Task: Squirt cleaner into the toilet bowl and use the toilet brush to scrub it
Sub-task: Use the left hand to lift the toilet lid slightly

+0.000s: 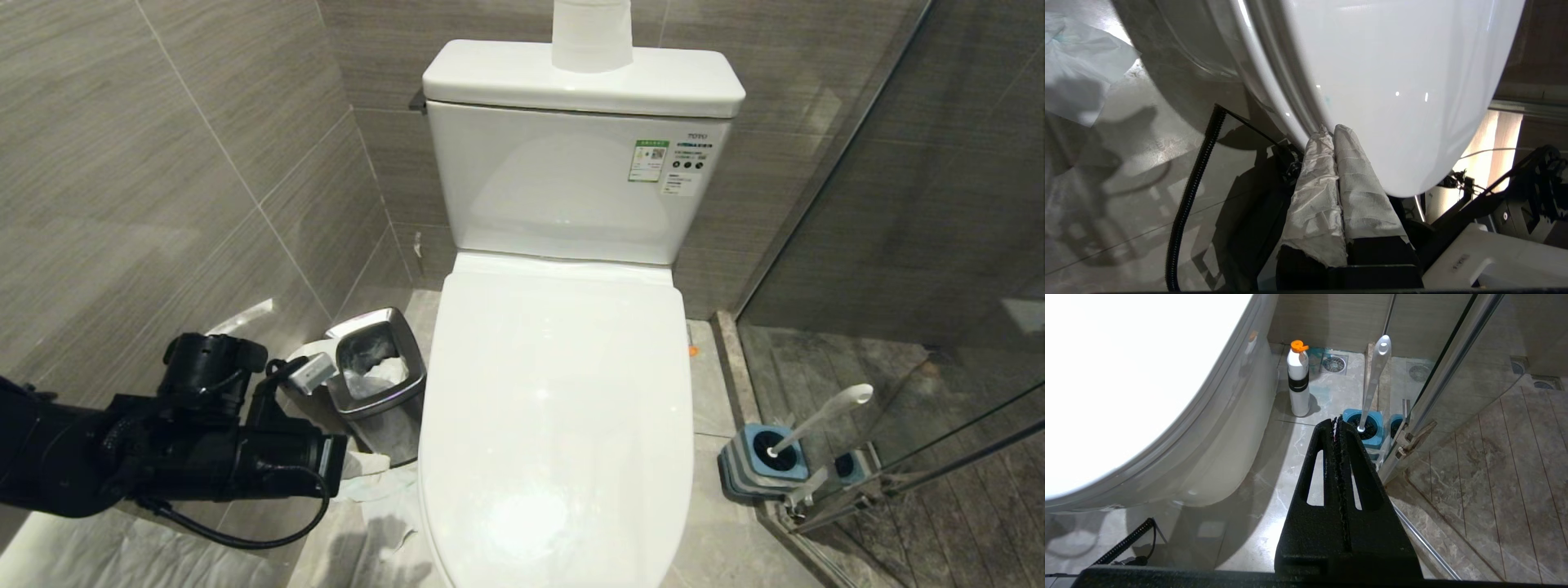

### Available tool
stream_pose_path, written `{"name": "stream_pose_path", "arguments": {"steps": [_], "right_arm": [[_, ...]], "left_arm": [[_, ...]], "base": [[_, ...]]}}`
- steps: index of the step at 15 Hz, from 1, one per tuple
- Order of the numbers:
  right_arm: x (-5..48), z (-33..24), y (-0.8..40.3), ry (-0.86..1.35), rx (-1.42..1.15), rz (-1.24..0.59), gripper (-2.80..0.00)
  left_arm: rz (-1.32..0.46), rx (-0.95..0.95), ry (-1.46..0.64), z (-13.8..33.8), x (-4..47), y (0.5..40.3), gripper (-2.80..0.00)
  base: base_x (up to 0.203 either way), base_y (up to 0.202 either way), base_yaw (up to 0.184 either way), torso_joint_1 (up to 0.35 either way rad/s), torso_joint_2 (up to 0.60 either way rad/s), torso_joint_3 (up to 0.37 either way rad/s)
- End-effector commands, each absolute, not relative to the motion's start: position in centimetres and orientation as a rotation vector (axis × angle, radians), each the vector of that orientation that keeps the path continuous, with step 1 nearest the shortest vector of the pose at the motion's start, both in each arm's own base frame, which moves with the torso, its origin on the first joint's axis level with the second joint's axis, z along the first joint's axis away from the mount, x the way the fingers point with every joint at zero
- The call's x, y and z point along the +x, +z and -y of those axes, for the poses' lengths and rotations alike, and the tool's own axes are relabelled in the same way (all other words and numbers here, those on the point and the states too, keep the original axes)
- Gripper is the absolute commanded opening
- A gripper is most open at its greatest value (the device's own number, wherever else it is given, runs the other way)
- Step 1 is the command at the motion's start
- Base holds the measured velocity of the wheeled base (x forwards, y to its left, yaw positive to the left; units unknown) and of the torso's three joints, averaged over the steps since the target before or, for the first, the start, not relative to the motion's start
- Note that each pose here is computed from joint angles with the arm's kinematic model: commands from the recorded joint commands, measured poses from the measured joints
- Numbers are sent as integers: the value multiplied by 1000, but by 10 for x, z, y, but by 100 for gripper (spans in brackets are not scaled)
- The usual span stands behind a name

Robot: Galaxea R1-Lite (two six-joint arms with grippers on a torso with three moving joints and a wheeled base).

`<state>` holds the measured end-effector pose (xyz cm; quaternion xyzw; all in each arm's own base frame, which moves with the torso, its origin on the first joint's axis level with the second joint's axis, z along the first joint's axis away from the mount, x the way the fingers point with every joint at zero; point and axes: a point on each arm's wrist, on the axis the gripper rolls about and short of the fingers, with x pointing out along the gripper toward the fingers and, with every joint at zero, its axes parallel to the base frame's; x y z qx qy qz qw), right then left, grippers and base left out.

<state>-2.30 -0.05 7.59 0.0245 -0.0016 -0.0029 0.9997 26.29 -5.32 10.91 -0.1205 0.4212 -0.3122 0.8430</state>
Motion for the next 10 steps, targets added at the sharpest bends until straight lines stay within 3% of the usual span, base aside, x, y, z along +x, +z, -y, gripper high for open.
{"name": "stream_pose_path", "arguments": {"steps": [1,10], "right_arm": [[-23,1,76,-6,49,2,-280],[-23,1,76,-6,49,2,-280]], "left_arm": [[-920,-293,-634,43,272,96,-280],[-956,-491,-700,31,278,93,-280]], "base": [[0,0,0,0,0,0],[0,0,0,0,0,0]]}}
